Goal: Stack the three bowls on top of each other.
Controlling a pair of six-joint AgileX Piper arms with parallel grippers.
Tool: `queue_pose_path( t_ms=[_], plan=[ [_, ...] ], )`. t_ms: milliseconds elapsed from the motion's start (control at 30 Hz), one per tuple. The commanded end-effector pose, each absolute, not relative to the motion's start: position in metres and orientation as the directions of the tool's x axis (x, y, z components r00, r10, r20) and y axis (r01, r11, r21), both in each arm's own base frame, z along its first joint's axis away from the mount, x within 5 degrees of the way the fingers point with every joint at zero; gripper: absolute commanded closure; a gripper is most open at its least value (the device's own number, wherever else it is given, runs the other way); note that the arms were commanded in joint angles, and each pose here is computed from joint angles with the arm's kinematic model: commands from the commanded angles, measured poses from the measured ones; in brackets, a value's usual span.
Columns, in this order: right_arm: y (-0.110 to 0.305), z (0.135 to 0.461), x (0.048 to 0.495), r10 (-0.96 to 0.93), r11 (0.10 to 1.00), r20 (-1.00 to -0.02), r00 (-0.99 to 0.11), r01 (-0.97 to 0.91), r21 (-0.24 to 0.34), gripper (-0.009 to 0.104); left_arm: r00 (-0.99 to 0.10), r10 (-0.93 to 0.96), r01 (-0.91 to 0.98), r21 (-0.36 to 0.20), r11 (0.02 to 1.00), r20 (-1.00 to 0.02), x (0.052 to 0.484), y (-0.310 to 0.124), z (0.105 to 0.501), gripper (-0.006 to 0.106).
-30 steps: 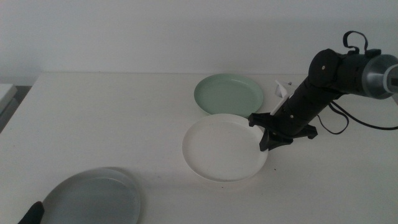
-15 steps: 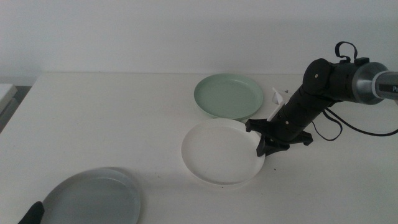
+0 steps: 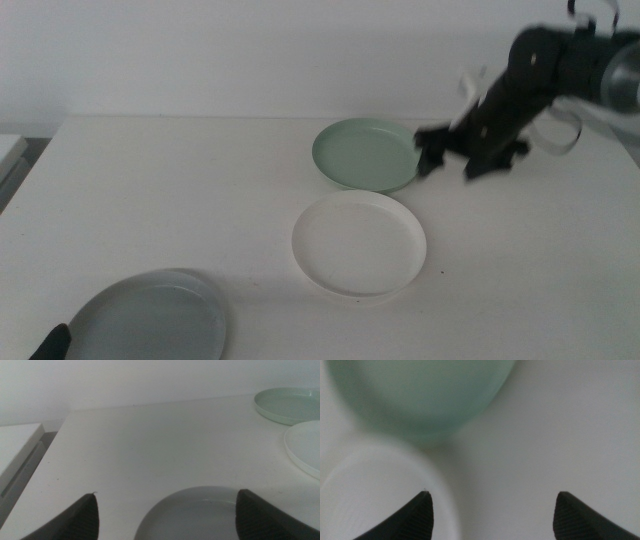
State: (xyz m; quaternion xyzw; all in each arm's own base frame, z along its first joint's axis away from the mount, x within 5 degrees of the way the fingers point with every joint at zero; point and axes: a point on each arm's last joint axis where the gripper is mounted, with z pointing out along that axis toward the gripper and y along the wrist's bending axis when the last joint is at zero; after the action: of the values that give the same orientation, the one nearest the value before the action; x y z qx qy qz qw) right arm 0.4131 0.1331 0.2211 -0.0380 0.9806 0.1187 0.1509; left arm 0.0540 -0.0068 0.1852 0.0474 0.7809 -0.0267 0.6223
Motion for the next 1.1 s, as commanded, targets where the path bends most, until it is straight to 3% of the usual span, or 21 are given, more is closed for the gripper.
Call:
queue_pose_path(
  t_ms=[0, 133, 333, 600, 800, 1067],
  plan=[
    [0.121, 0.24, 0.431, -0.025, 0.991, -0.392, -0.92, -0.073, 0.108, 0.035, -0.206, 0.038, 0.104, 0.017, 0.994, -0.978, 0.054, -0.007, 0.186, 0.007],
    [0.123, 0.235, 0.464, -0.05, 0.997, -0.421, -0.906, -0.07, 0.033, 0.035, -0.206, 0.038, 0.104, 0.017, 0.994, -0.978, 0.054, -0.007, 0.186, 0.007],
    [0.135, 0.217, 0.507, -0.037, 0.997, -0.456, -0.889, -0.063, 0.042, 0.035, -0.206, 0.038, 0.104, 0.017, 0.994, -0.978, 0.054, -0.007, 0.186, 0.007],
    [0.142, 0.175, 0.529, -0.033, 0.997, -0.42, -0.907, -0.058, 0.047, 0.036, -0.206, 0.038, 0.104, 0.017, 0.994, -0.978, 0.054, -0.007, 0.186, 0.007],
    [0.147, 0.15, 0.53, -0.014, 0.995, -0.374, -0.927, -0.051, 0.09, 0.044, -0.206, 0.038, 0.104, 0.017, 0.994, -0.978, 0.054, -0.007, 0.186, 0.007],
    [0.147, 0.142, 0.531, -0.015, 0.995, -0.363, -0.932, -0.05, 0.087, 0.062, -0.206, 0.038, 0.104, 0.017, 0.994, -0.978, 0.054, -0.007, 0.186, 0.007]
  ],
)
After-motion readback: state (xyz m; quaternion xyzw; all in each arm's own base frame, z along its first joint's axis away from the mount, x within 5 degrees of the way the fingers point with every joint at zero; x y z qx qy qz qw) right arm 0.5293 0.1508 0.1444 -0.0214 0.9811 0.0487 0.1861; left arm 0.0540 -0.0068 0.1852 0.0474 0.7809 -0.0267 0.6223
